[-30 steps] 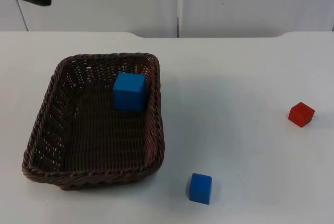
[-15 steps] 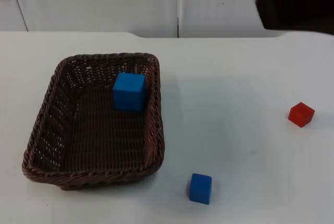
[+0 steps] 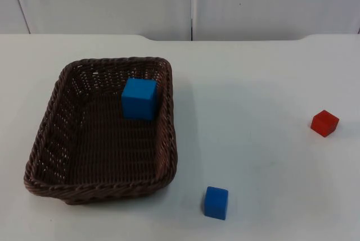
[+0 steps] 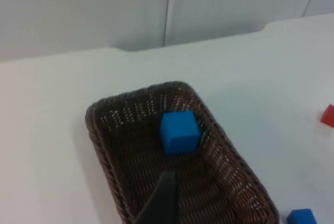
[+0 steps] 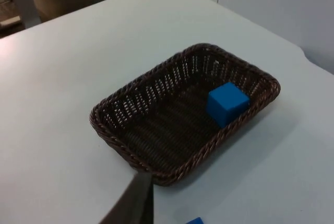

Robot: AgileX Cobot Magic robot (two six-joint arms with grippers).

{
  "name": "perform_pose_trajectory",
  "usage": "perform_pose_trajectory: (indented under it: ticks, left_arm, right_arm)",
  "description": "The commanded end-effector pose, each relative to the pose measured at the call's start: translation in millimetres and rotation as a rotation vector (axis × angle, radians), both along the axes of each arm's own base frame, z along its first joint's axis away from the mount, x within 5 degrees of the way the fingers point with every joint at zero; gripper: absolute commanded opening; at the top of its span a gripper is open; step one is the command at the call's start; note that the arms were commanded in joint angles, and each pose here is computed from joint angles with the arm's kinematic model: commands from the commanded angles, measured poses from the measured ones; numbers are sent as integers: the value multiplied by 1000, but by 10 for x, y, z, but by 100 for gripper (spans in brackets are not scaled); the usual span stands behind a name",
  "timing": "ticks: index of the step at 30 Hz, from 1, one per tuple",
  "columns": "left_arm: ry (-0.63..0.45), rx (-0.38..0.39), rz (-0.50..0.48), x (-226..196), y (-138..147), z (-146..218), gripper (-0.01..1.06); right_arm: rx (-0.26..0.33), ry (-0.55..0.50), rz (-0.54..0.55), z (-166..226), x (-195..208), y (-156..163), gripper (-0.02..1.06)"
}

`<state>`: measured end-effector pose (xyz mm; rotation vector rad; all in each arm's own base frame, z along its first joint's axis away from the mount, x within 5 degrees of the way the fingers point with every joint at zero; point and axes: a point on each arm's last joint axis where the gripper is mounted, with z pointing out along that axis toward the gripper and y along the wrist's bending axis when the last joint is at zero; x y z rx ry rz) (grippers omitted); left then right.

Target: Pick up the basket with the left hand and place the largest block into the basket with the right hand.

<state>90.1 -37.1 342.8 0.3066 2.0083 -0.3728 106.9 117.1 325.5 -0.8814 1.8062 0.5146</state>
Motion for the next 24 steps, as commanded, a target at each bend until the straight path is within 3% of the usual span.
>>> perform_pose_trajectory:
  ticks: [1, 15, 24]
  left_arm:
    - [-18, 8, -8, -106, 9, 6, 85]
    - [-79, 34, -44, -510, 34, -21, 85]
    - [-59, 44, 60, -614, 131, -269, 85]
  right_arm:
    - [15, -3, 5, -7, -73, -61, 105]
    - [20, -6, 26, 25, -460, -444, 105]
    - [52, -10, 33, 28, -762, -744, 105]
